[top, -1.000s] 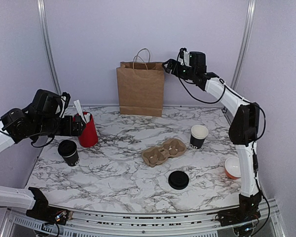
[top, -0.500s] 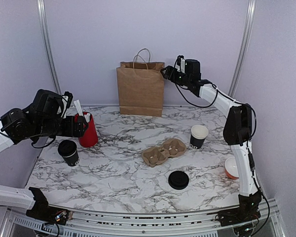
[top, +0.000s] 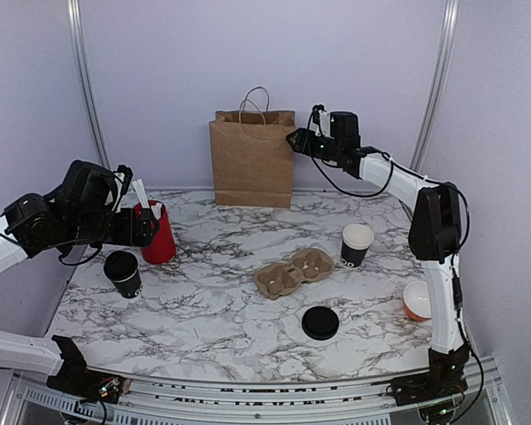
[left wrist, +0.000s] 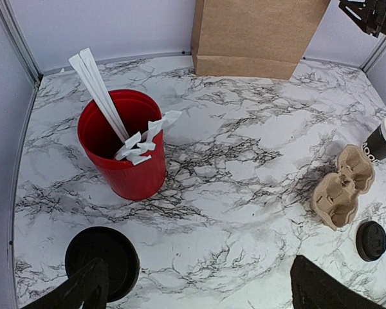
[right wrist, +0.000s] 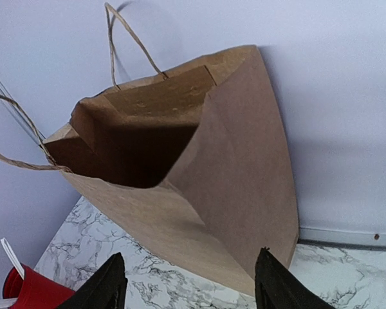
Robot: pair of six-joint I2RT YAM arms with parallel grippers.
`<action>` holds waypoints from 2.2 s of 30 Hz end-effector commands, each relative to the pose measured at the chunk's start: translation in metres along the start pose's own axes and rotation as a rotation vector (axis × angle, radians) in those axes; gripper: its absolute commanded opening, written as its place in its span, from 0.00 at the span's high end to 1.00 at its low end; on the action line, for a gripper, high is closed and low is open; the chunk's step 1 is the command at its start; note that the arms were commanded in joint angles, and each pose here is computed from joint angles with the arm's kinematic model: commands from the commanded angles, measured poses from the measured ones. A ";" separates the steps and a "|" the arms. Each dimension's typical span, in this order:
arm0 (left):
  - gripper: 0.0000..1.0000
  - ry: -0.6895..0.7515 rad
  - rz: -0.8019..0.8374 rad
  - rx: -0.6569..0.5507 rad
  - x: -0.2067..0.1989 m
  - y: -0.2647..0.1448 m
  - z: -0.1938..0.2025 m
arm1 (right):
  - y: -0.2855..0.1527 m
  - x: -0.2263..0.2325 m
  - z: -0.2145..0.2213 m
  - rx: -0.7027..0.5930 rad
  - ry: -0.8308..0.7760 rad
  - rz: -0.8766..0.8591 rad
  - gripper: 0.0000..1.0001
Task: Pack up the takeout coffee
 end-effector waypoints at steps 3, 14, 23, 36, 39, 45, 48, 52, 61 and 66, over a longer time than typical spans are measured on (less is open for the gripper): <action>0.01 -0.025 0.003 -0.052 0.002 -0.010 -0.007 | -0.004 0.003 -0.025 -0.076 -0.140 -0.088 0.38; 0.01 -0.042 0.001 -0.063 0.005 -0.017 -0.003 | 0.020 -0.008 -0.007 -0.053 -0.356 -0.251 0.47; 0.01 -0.046 -0.002 -0.057 0.007 -0.019 -0.001 | 0.026 -0.011 -0.008 -0.125 -0.385 -0.277 0.65; 0.01 -0.043 -0.008 -0.049 0.005 -0.015 -0.004 | 0.030 0.002 0.006 -0.067 -0.361 -0.376 1.00; 0.01 -0.043 -0.008 -0.047 0.004 -0.013 -0.006 | 0.028 0.012 0.011 -0.052 -0.367 -0.387 1.00; 0.01 -0.040 0.011 -0.042 -0.001 -0.006 -0.009 | 0.021 0.028 0.021 -0.055 -0.413 -0.350 0.97; 0.01 -0.042 0.021 -0.043 -0.002 -0.005 -0.010 | 0.020 0.027 0.021 -0.067 -0.431 -0.319 0.84; 0.01 -0.042 0.024 -0.044 -0.003 -0.005 -0.011 | 0.026 0.018 0.025 -0.077 -0.449 -0.271 0.69; 0.01 -0.057 0.030 -0.054 -0.002 -0.009 -0.014 | 0.051 0.004 0.038 -0.120 -0.464 -0.264 0.61; 0.01 -0.064 0.031 -0.055 -0.002 -0.010 -0.014 | 0.058 0.014 0.050 -0.133 -0.491 -0.289 0.61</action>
Point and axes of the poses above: each gripper's point midway between its finger pads, its own y axis out along the fingers, its own x axis along the line the jaws close on, z = x × y, the point moved 10 cm from there along -y, back along the fingers, and after that the axes turned 14 degrees about y, right-handed, at the moved point
